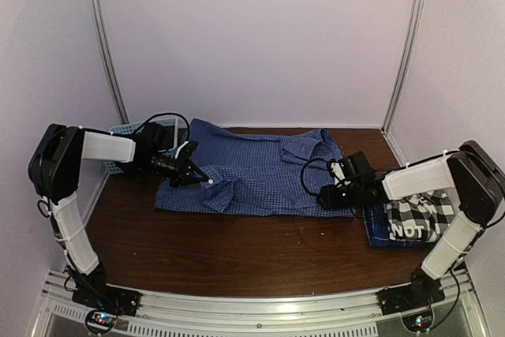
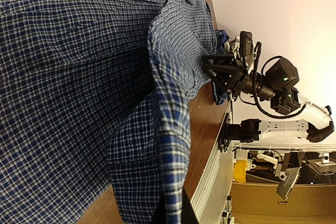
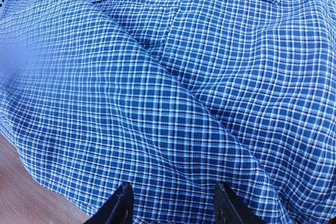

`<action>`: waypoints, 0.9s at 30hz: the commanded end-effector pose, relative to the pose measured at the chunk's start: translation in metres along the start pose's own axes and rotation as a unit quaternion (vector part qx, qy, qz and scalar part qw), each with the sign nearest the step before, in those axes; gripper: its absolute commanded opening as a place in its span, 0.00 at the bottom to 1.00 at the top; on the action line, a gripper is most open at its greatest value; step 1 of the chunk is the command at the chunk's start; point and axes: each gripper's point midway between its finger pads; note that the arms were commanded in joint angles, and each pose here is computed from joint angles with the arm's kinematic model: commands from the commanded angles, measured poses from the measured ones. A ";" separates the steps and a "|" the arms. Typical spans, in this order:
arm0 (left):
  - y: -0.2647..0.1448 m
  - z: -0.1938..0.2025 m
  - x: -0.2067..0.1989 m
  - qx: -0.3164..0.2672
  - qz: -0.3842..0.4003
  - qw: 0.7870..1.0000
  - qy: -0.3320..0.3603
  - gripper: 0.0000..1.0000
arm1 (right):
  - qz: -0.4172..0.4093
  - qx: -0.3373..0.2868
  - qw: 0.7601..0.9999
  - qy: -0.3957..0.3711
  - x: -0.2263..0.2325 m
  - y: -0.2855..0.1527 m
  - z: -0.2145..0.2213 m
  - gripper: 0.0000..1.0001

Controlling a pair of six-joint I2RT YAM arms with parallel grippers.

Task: Fold and stack the long sleeve shirts
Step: Adjust the sleeve of the 1/3-folded shirt.

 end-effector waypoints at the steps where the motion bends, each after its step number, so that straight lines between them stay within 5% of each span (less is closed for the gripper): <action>1: -0.004 -0.009 -0.005 -0.005 0.017 1.000 0.003 0.00 | 0.015 -0.012 1.000 -0.009 -0.001 0.001 -0.009 0.53; 18: -0.005 -0.022 0.085 -0.018 -0.112 0.993 -0.045 0.03 | 0.019 -0.013 1.000 -0.010 -0.002 0.001 -0.009 0.54; 27: -0.022 -0.047 0.092 -0.055 -0.191 0.980 -0.014 0.28 | 0.027 -0.016 0.999 -0.016 -0.005 -0.002 -0.010 0.54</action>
Point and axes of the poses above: each gripper's point midway between its finger pads, its own y axis out along the fingers, its own x axis along the line the jaws close on, z = x × y
